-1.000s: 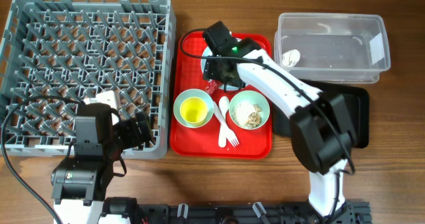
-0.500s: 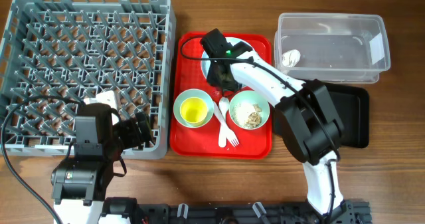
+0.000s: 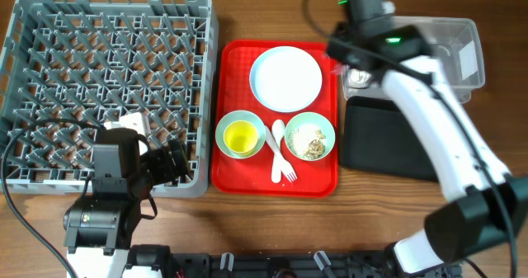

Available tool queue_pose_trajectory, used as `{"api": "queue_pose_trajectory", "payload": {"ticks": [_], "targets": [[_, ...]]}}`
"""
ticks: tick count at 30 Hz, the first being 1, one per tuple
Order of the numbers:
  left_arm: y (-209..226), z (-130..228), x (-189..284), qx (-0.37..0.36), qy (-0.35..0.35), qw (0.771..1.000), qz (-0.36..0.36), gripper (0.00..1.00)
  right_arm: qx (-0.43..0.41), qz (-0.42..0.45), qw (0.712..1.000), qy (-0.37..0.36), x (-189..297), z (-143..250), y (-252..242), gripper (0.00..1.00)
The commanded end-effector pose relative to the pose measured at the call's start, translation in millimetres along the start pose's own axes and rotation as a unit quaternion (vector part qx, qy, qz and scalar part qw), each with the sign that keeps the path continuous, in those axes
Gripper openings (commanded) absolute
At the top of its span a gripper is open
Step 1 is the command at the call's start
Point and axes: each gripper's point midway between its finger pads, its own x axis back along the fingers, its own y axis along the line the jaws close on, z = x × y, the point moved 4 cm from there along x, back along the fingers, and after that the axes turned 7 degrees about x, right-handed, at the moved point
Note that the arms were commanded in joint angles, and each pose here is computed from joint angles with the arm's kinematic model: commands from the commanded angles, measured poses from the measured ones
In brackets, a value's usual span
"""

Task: Sort waste into correct bins and load items into the dishwasher rack
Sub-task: 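Move the red wrapper to the clear bin and release it, then grasp the rim of the green rice bowl with the right gripper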

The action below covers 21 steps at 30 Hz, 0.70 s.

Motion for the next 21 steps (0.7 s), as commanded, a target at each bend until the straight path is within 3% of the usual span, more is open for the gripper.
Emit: {"api": "queue_pose_trajectory", "payload": {"ticks": [1, 3, 4, 6, 7, 12, 15, 21], "targets": [[-4.7, -5.3, 4.3, -0.006, -0.008, 1.0, 0.01, 1.0, -0.017, 0.049, 0.999, 0.01, -8.8, -13.6, -48.3, 0.04], [-4.7, -5.3, 4.3, -0.006, -0.008, 1.0, 0.01, 1.0, -0.017, 0.052, 0.998, 0.032, -20.2, -15.1, -66.9, 0.04], [-4.7, -5.3, 4.3, -0.006, -0.008, 1.0, 0.01, 1.0, -0.012, 0.05, 0.998, 0.042, -28.2, -16.0, -73.7, 0.14], [-4.7, -5.1, 4.3, -0.006, -0.007, 1.0, 0.01, 1.0, 0.0, 0.058, 0.997, 0.051, -41.3, -17.1, -83.8, 0.56], [-4.7, -5.1, 4.3, -0.006, -0.007, 1.0, 0.01, 1.0, 0.016, 0.059, 0.997, 0.052, -47.8, -18.5, -86.6, 0.61], [-4.7, -5.2, 4.3, -0.006, -0.007, 1.0, 0.01, 1.0, 0.022, 0.053, 0.998, 0.036, -43.2, -26.0, -86.4, 0.73], [-4.7, -5.2, 4.3, -0.006, -0.007, 1.0, 0.01, 1.0, 0.051, -0.016, 0.998, 0.038, -14.8, -23.4, -68.4, 0.74], [-4.7, -5.3, 4.3, -0.006, -0.008, 1.0, 0.01, 1.0, 0.152, -0.094, 0.976, 0.126, 31.9, 31.6, -32.7, 0.79]]}}
